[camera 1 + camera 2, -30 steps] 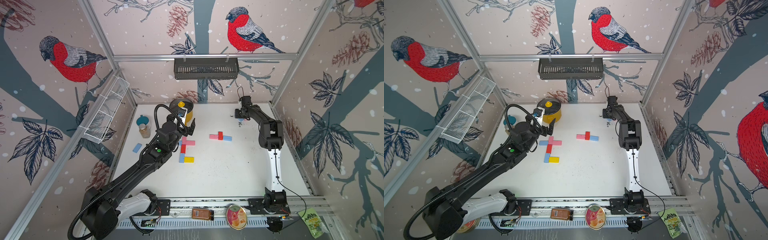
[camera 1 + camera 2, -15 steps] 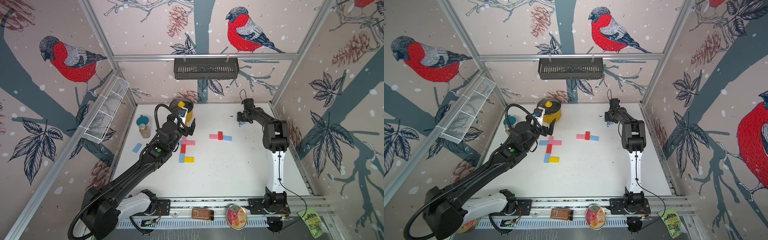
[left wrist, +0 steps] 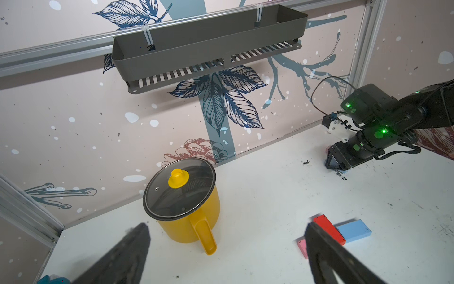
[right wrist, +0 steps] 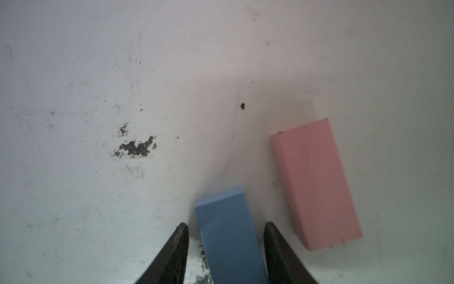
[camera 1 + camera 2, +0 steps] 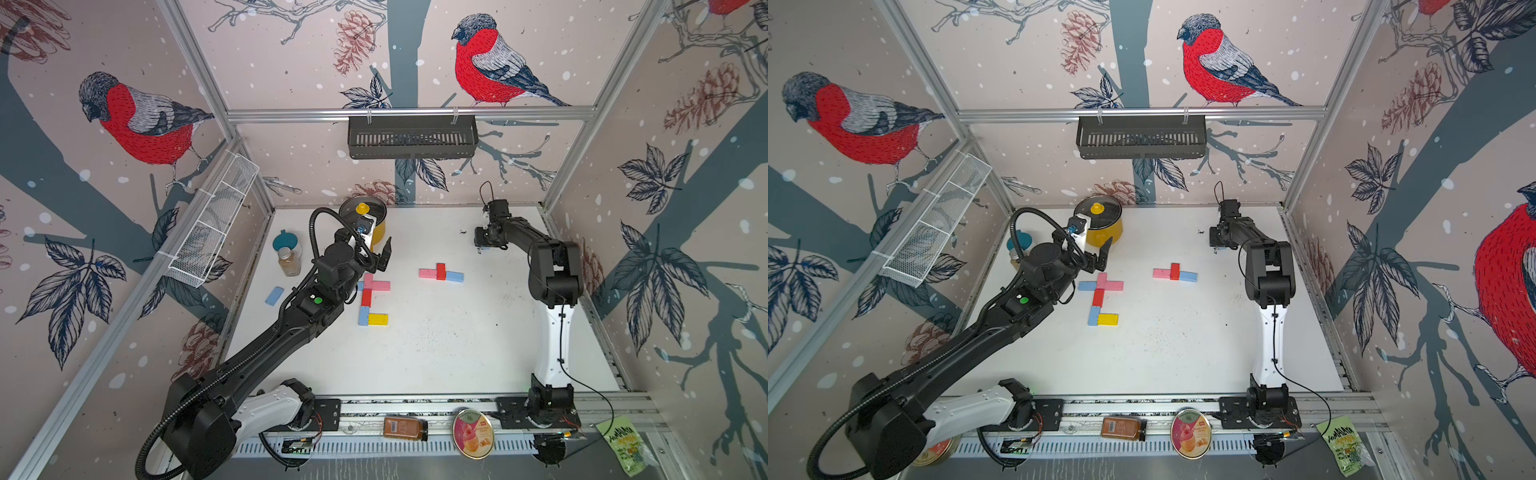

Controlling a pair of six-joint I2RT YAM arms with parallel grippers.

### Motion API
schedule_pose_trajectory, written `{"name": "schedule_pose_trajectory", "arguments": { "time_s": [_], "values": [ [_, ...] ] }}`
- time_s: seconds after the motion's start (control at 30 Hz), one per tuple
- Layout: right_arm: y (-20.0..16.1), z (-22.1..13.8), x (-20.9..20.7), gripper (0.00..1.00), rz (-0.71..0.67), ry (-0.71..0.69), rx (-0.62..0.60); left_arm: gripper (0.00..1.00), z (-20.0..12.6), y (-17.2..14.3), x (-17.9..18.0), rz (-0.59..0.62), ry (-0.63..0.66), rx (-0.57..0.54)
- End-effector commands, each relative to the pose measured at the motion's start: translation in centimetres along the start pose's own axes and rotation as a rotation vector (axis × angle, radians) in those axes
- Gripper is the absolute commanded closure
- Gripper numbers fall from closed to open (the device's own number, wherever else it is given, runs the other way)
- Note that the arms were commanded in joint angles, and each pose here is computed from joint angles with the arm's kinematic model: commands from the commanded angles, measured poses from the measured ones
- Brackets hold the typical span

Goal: Assemble the letter t with building blocks
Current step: Pick up the building block from the center of the board.

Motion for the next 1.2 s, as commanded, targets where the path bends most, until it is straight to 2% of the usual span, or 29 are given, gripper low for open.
{"name": "schedule_pose_trajectory", "arguments": {
  "time_s": [0.0, 0.5, 0.7, 0.97, 1.17],
  "values": [
    [0.1, -0.4, 0.0, 0.52, -0.006, 0.003, -0.005, 0.03, -0.1, 0.8, 0.4, -0.004, 0.013, -0.035],
    [-0.6, -0.7, -0.4, 0.68, 0.014, -0.007, 0.008, 0.03, -0.2, 0.9, 0.3, -0.003, 0.011, -0.036],
    [-0.7, -1.1, -0.3, 0.79, 0.028, 0.0, 0.002, 0.03, -0.2, 0.9, 0.3, -0.003, 0.012, -0.036],
    [-0.8, -4.2, 0.2, 0.83, 0.078, 0.06, -0.06, 0.03, 0.0, 0.6, 0.2, 0.001, 0.014, -0.026],
    [-2.2, -6.9, 0.2, 0.88, 0.125, 0.104, -0.093, 0.03, -0.2, 0.8, 0.3, -0.003, 0.016, -0.035]
  ]
}}
Point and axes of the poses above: each gripper's point midway between its finger pads, its own z axis out along the fingers, its own x axis along the line the jaws close on, y = z × x, the point moved 7 cm from there along -z, back along the fingers, and after that the axes turned 13 degrees about z, right-handed, at the moved point
